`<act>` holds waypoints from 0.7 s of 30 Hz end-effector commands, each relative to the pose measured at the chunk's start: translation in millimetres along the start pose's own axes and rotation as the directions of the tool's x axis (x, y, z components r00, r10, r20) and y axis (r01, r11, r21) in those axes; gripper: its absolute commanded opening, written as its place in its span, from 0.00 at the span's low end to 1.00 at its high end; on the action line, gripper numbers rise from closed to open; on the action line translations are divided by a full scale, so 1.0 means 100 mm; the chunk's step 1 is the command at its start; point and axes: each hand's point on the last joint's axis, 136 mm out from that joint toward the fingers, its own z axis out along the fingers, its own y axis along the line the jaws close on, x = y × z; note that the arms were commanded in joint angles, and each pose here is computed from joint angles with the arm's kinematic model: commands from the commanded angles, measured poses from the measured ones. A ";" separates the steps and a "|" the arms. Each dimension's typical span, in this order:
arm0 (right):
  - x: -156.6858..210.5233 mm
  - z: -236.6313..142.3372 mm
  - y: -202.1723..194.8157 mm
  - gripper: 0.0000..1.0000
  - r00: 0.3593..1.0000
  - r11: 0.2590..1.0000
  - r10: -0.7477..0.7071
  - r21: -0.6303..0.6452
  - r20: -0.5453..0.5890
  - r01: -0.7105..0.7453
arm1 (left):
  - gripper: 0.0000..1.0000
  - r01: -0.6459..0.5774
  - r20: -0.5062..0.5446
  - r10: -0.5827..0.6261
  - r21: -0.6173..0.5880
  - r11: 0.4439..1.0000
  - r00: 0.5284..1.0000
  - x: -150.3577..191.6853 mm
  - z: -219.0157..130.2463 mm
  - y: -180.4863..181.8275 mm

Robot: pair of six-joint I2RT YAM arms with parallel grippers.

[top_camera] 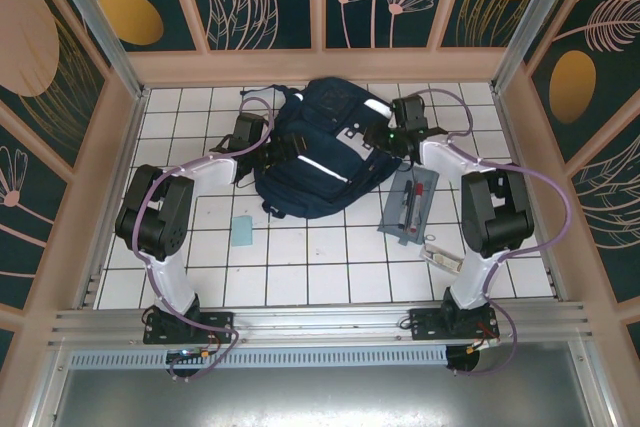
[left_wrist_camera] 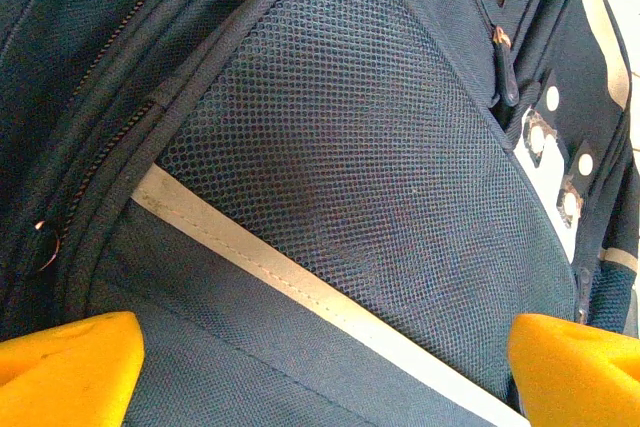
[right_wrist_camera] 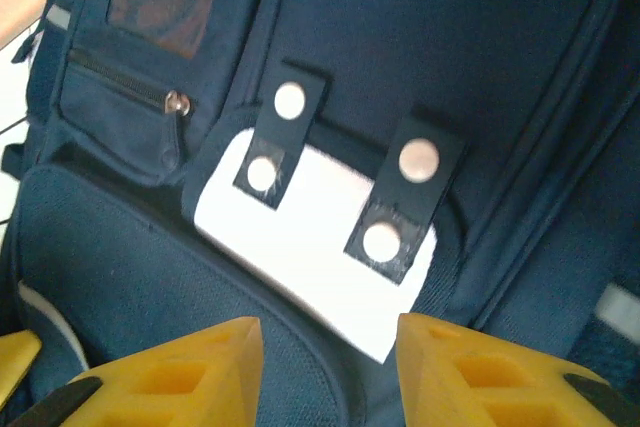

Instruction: Pack books, pencil case, and school supplies into a backpack

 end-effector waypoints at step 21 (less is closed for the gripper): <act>0.50 0.43 -0.46 0.38 0.988 0.951 0.046 0.310 -0.145 0.001 | 0.94 0.052 -0.018 -0.052 0.027 0.998 0.999 0.10 -0.16 -0.04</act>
